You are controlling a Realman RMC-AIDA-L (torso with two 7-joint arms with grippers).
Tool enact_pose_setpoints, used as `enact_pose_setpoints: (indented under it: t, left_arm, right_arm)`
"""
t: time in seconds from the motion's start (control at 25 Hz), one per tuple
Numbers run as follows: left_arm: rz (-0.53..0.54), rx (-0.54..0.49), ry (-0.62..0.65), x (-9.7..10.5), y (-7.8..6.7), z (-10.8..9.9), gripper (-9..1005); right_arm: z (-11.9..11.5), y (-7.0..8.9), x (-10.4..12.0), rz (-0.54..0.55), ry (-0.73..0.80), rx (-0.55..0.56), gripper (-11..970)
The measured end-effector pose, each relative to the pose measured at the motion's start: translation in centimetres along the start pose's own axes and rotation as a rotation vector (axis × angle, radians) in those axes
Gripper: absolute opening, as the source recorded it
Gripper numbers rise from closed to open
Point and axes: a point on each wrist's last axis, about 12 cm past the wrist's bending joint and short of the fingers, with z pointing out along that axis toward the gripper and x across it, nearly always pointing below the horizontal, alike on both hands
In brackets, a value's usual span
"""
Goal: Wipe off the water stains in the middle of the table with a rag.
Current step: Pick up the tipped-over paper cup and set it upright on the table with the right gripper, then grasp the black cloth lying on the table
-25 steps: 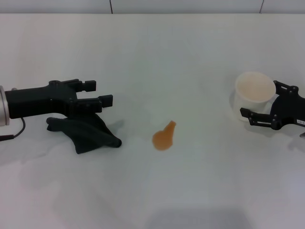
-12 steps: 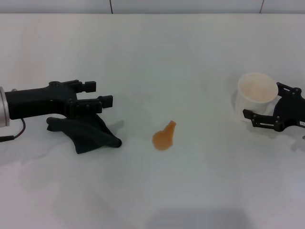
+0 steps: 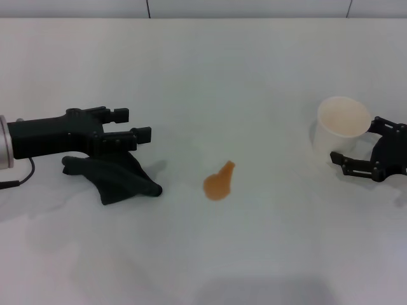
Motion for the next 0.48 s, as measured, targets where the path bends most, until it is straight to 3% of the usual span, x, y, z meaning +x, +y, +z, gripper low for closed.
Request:
enact_pose_setpoints:
  t: [0.48]
  left_arm:
    - [-0.003, -0.003, 0.001, 0.1, 0.0, -0.1, 846]
  right_arm:
    - [-3.2, -0.2, 0.6, 0.016, 0.073, 0.024, 849]
